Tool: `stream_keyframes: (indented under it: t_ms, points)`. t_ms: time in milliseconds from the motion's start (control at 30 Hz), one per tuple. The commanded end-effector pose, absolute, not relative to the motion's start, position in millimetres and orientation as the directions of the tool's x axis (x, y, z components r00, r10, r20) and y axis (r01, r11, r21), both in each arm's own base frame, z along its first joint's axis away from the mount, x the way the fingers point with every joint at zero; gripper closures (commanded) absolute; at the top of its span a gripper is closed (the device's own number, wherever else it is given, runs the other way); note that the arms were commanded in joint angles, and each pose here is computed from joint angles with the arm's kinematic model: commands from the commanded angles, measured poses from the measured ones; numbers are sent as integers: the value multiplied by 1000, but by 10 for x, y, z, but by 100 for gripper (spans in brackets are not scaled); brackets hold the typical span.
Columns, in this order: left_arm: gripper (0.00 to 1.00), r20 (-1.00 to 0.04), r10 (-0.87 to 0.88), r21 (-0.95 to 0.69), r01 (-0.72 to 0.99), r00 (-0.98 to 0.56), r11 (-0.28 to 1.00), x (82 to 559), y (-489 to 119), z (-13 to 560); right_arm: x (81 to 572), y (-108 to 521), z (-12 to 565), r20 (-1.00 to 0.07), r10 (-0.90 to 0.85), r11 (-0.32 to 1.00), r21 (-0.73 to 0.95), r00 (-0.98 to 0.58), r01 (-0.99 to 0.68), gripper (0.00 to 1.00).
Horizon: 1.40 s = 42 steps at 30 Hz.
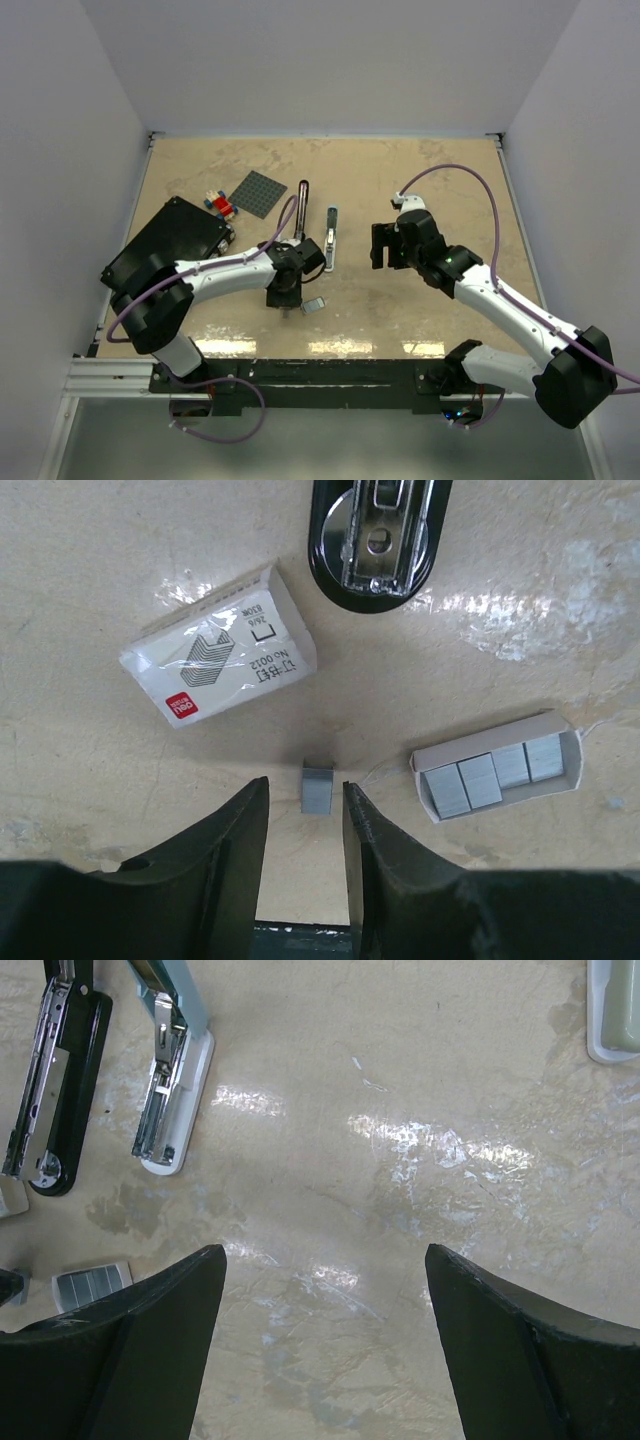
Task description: Load the staples into the stapler
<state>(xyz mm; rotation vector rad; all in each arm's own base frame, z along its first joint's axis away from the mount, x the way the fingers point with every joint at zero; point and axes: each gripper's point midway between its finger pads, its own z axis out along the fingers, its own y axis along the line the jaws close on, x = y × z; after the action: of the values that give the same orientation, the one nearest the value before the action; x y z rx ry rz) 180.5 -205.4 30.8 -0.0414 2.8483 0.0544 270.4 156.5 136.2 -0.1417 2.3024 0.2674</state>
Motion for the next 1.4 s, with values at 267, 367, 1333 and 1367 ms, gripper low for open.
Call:
stream_keyframes:
  t_ms: [267,367,1333,1367]
  points:
    - [65,-229,23,42,14,-973,999,1794,-2139,213,2811,1539,1557,-773,1,976,139,-635,-168,15]
    - [66,-228,22,40,13,-973,999,1812,-2155,192,2809,1538,1543,-771,-1,976,138,-637,-168,15]
    - [85,-305,19,37,9,-952,999,2015,-2206,443,2837,1533,1562,-778,1,976,137,-628,-168,15]
    - [85,-322,23,40,11,-946,999,2054,-2216,496,2837,1532,1563,-779,0,976,136,-627,-169,15]
